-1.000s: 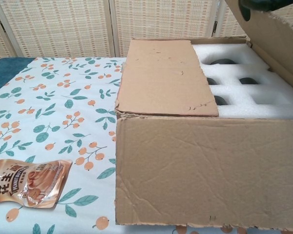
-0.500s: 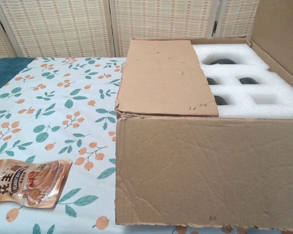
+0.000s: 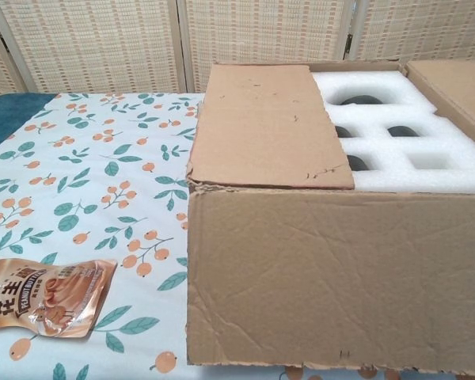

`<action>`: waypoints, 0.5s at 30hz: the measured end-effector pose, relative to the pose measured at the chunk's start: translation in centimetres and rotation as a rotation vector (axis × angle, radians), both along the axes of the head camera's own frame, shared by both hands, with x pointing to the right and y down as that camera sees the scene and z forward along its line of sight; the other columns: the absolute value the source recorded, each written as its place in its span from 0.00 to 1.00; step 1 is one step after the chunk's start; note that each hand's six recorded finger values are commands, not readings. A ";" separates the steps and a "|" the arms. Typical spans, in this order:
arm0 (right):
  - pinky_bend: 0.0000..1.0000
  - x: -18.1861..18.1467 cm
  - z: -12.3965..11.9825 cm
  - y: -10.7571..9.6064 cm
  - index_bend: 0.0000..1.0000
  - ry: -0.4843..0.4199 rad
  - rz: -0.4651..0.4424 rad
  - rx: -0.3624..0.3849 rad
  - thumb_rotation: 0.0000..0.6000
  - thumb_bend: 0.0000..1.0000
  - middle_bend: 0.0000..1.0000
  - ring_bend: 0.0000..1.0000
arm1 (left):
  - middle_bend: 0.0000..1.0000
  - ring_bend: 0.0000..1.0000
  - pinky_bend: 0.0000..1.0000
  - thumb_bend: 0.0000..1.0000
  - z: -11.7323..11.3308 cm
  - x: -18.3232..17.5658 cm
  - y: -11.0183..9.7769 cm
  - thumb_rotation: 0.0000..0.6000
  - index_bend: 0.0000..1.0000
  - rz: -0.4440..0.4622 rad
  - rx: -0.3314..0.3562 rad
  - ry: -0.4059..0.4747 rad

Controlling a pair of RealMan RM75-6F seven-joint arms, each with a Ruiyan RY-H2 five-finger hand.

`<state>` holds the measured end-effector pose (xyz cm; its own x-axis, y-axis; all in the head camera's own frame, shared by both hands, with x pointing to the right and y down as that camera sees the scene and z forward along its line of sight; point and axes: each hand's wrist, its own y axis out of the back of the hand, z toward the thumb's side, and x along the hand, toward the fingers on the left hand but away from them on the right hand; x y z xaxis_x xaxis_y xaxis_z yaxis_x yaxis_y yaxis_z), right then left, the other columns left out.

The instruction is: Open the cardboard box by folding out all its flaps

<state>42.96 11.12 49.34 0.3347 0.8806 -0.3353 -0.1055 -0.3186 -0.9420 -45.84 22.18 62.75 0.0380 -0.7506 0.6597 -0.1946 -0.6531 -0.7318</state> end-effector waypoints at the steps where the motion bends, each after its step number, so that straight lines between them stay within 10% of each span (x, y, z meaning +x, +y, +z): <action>1: 0.00 0.4 0.1 0.3 0.45 0.002 0.004 0.002 0.24 0.59 0.00 0.02 | 0.08 0.01 0.00 0.42 0.0 0.2 -0.1 1.00 0.00 0.004 0.007 0.006; 8: 0.00 2.1 1.0 3.7 0.26 -0.031 0.086 0.017 0.40 0.59 0.00 0.00 | 0.08 0.01 0.00 0.45 -1.9 2.5 -1.5 1.00 0.15 0.073 0.124 0.118; 15: 0.00 3.4 2.6 7.0 0.26 -0.130 0.254 0.032 0.46 0.59 0.00 0.00 | 0.07 0.00 0.00 0.88 -5.6 8.0 -5.1 1.00 0.31 0.261 0.218 0.272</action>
